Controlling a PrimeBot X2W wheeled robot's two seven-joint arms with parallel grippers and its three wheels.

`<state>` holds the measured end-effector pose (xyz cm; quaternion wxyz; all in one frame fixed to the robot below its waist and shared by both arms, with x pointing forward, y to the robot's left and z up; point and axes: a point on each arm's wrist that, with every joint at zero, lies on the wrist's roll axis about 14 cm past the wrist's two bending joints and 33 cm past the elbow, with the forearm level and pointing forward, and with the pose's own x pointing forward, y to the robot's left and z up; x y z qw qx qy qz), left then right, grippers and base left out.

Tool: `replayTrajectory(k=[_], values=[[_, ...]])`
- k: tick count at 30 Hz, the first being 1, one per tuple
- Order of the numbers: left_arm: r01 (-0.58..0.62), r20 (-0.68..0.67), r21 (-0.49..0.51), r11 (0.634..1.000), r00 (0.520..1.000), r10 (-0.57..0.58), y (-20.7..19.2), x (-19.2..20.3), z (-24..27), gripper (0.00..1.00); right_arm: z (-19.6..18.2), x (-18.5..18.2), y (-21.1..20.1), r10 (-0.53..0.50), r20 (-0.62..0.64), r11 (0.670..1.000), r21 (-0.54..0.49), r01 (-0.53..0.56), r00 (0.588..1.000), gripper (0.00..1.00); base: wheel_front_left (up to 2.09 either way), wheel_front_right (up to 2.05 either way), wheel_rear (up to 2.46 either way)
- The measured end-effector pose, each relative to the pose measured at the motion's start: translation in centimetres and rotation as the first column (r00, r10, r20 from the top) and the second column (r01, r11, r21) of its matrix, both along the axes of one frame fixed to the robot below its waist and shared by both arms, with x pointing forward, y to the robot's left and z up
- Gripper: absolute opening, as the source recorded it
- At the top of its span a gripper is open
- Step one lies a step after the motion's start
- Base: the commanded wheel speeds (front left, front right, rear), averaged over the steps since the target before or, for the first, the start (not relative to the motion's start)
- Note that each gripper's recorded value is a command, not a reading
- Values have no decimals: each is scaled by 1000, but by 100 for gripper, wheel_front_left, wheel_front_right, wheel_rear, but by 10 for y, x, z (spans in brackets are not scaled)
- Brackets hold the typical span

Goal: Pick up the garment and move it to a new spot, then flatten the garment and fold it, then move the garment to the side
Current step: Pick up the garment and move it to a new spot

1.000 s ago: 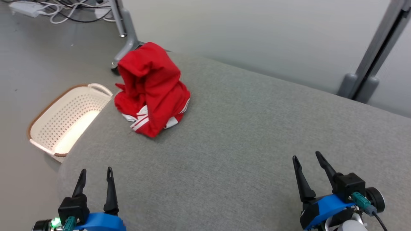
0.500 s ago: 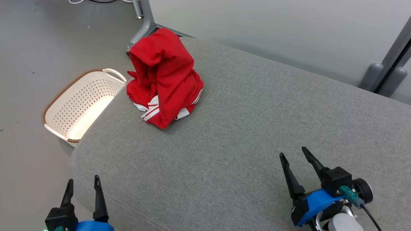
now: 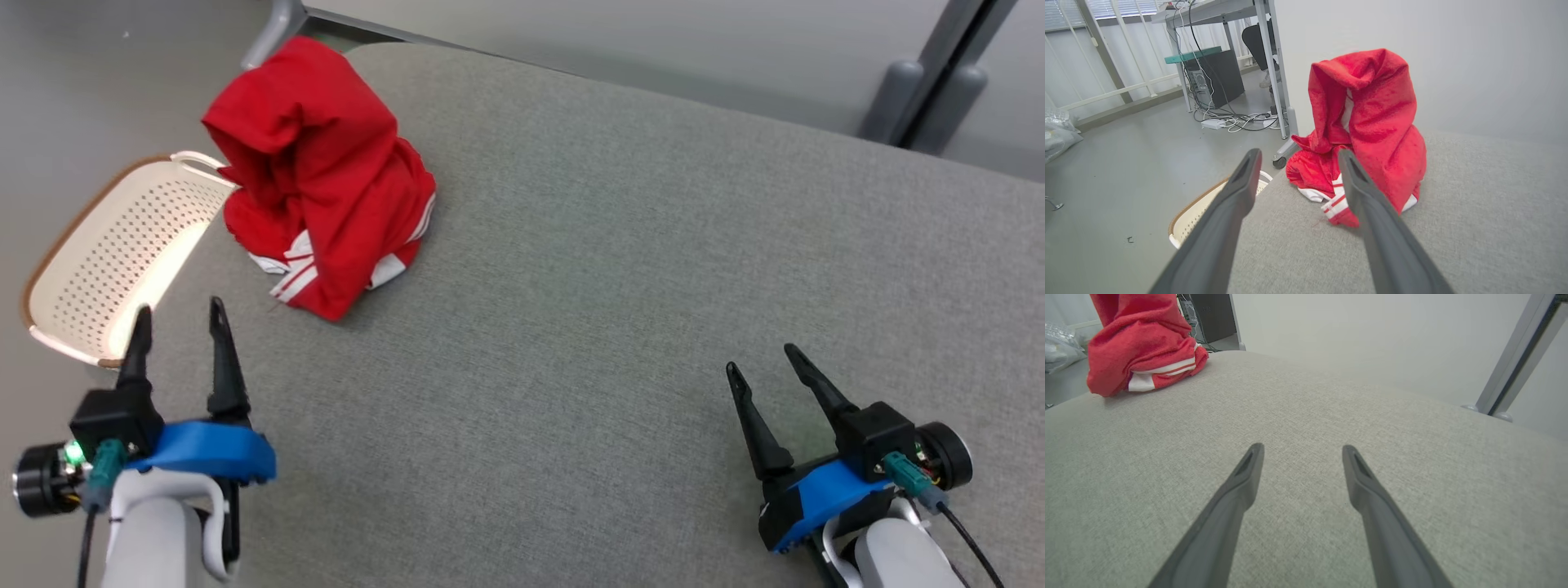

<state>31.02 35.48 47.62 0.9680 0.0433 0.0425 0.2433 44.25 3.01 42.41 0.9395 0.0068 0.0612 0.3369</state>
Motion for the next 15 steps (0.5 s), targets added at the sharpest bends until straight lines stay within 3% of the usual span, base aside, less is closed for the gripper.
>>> replayTrajectory(k=[15], values=[[123,23,97,988,992,-126,13,129,24,100,-36,27,-45,-81,-46,996,-33,80,996,100,0,0,0]])
